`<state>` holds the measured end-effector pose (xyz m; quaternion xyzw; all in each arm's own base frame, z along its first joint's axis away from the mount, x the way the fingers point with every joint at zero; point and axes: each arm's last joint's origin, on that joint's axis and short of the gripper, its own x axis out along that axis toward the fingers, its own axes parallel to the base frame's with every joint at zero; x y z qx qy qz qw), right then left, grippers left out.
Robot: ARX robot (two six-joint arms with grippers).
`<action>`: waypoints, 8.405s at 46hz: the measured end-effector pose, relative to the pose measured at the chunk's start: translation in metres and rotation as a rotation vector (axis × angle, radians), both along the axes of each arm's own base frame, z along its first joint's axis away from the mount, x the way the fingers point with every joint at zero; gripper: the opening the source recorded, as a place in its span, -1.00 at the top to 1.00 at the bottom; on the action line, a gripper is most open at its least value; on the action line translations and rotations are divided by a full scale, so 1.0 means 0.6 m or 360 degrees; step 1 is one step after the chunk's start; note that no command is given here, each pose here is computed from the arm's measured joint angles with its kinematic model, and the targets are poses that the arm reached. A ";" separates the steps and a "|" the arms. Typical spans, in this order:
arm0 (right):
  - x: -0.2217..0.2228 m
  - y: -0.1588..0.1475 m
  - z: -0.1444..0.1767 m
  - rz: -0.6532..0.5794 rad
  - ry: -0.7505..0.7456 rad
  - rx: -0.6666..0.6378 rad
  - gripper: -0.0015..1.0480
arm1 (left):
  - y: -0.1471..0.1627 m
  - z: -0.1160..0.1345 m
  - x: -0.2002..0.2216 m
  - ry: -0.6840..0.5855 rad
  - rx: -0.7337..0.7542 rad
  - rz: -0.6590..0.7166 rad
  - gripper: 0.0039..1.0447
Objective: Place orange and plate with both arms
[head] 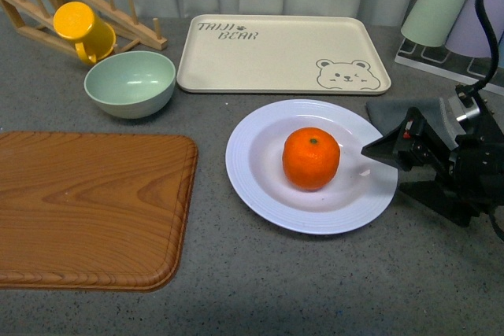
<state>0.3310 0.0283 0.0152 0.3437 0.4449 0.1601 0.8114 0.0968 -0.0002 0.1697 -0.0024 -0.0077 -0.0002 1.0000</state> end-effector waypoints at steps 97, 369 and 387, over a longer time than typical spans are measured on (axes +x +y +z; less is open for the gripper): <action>0.012 -0.016 -0.002 -0.0052 -0.0141 0.0465 0.96 | 0.000 0.000 0.000 0.0000 0.0000 0.0000 -0.88; -0.344 -0.047 0.254 -0.0549 -0.1518 -0.1162 0.98 | 0.000 0.000 0.000 -0.0003 0.0001 -0.0002 -0.88; -0.363 -0.047 0.256 -0.0551 -0.1525 -0.1161 0.98 | 0.000 0.000 0.000 -0.0003 0.0001 -0.0002 -0.88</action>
